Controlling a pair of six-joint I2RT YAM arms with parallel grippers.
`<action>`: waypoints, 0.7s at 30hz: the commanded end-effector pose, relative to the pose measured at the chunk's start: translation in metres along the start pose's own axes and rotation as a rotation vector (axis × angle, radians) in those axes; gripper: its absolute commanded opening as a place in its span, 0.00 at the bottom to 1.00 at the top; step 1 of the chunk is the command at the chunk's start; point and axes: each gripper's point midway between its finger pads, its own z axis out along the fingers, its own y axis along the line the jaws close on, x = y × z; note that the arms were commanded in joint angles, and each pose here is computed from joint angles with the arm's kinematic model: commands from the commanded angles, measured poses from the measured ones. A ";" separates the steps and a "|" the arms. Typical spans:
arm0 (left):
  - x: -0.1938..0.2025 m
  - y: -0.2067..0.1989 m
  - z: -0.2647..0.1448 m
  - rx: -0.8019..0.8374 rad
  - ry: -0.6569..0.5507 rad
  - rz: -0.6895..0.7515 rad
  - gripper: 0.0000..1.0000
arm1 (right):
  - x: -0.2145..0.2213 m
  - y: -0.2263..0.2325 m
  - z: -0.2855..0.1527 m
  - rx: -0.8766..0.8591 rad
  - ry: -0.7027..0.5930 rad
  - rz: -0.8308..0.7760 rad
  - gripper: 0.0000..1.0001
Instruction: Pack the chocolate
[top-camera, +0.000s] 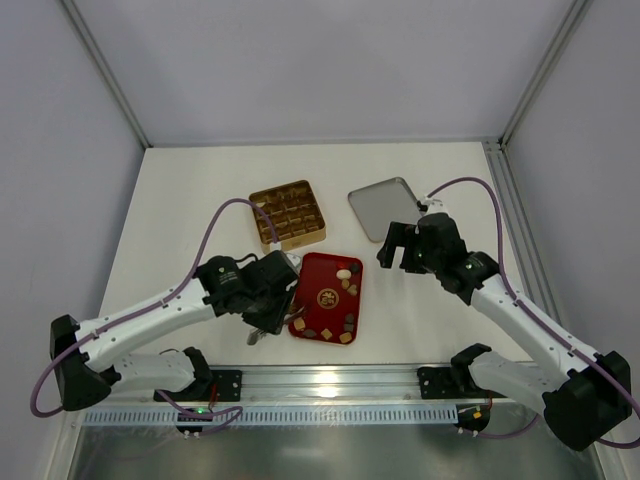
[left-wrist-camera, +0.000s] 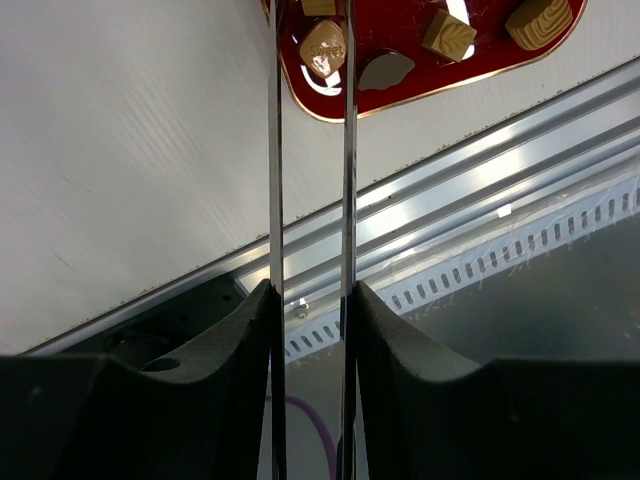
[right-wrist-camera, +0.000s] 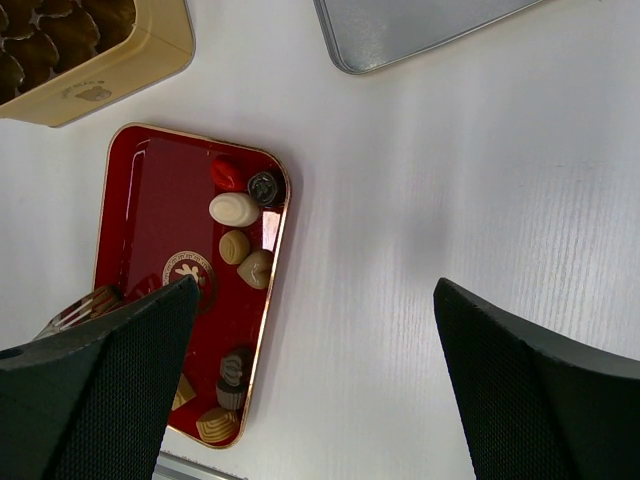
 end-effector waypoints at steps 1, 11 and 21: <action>-0.005 -0.007 0.001 0.023 -0.022 -0.007 0.34 | -0.012 0.007 -0.002 -0.026 -0.052 0.008 1.00; -0.018 -0.002 -0.018 -0.012 -0.071 0.005 0.25 | -0.013 0.008 -0.002 -0.028 -0.053 0.009 1.00; -0.053 -0.001 -0.038 -0.056 -0.193 0.010 0.25 | -0.018 0.009 -0.004 -0.026 -0.061 -0.001 1.00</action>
